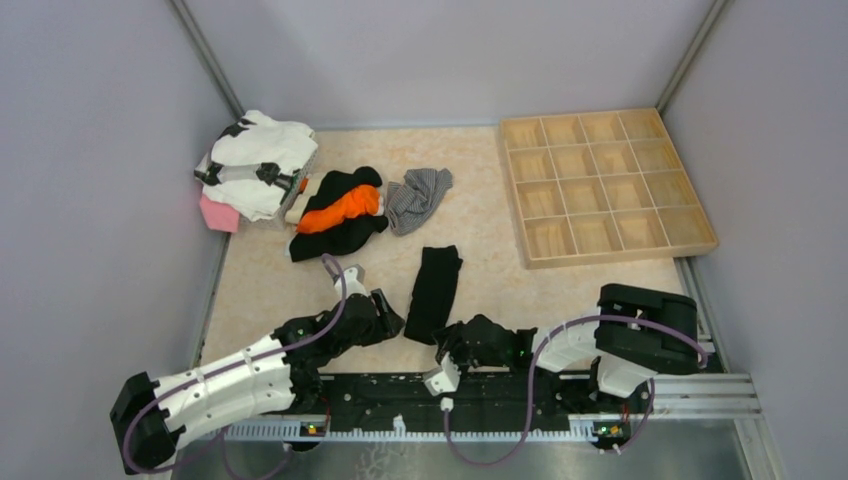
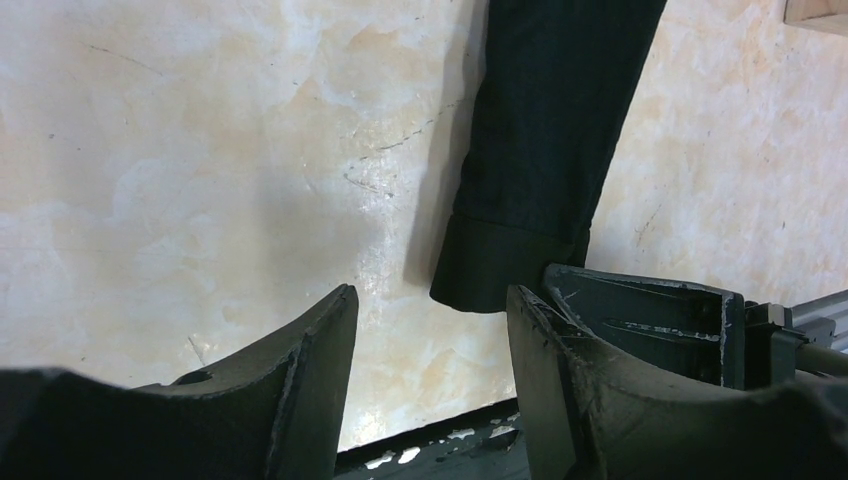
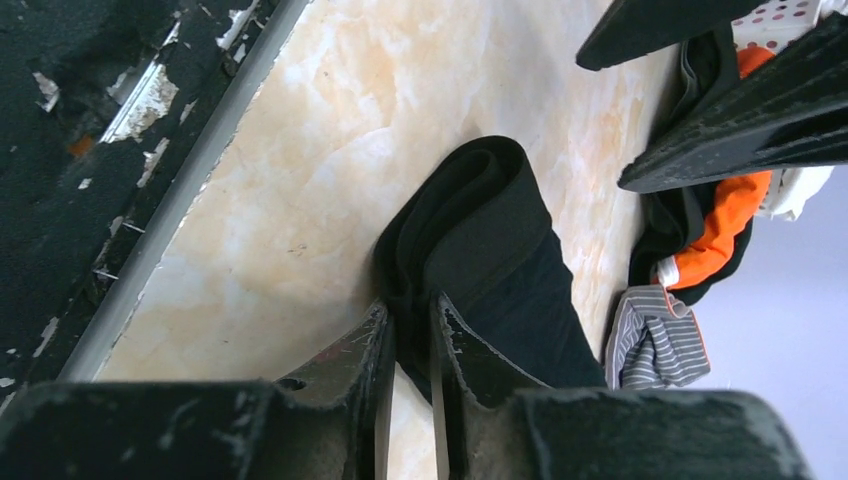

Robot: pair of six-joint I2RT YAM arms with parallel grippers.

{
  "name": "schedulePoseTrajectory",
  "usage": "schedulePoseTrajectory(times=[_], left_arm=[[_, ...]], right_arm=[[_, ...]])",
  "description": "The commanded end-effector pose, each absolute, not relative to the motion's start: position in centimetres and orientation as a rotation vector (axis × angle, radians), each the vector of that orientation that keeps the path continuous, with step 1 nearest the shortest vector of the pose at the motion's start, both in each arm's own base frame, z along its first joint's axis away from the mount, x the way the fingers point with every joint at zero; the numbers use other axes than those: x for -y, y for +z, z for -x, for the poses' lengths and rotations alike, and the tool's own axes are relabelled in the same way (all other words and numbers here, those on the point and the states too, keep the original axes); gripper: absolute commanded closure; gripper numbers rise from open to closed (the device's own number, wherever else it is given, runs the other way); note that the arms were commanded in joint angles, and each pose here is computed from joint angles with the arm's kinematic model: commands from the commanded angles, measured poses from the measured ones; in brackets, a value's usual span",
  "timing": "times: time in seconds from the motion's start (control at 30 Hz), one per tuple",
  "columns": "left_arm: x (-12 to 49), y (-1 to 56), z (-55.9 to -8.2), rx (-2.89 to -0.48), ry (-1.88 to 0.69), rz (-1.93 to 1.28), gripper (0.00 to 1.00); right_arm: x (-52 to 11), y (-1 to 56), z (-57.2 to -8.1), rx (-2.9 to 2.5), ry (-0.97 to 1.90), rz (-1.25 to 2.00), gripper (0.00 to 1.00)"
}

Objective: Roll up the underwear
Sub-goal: Roll the underwear to the center of the board.

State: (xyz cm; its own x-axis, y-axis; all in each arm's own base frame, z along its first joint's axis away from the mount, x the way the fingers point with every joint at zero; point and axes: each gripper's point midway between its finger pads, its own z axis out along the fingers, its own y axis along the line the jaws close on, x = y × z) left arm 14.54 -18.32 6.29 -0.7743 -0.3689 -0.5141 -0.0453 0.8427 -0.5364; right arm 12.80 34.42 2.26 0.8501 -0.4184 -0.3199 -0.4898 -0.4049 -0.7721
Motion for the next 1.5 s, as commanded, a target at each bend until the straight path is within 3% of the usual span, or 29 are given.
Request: schedulePoseTrajectory(times=[0.0, 0.17, 0.3, 0.5, 0.73, 1.47], left_arm=[[18.7, 7.2, -15.3, -2.348, -0.679, 0.283, 0.37], [20.6, 10.1, -16.6, -2.247, -0.754, 0.152, 0.4], [22.8, 12.9, -17.7, -2.151, -0.821, 0.015, 0.56], [26.6, 13.7, -17.8, -2.096, -0.926, -0.203, 0.72], [28.6, 10.1, -17.5, -2.182, -0.935, -0.288, 0.9], [25.9, 2.3, -15.6, -2.394, -0.8, -0.303, 0.99]], right_arm=[[-34.3, 1.8, -12.1, -0.714, 0.152, 2.009, 0.86], [-34.3, 2.4, -11.5, -0.73, 0.205, 1.985, 0.93], [-34.4, 3.3, -10.8, -0.733, 0.261, 1.974, 0.95], [-34.1, 4.4, -9.2, -0.722, 0.361, 1.967, 0.96], [-33.8, 5.5, -8.6, -0.781, 0.425, 1.898, 0.97], [-33.5, 7.0, -7.8, -1.065, 0.676, 1.603, 0.97]])
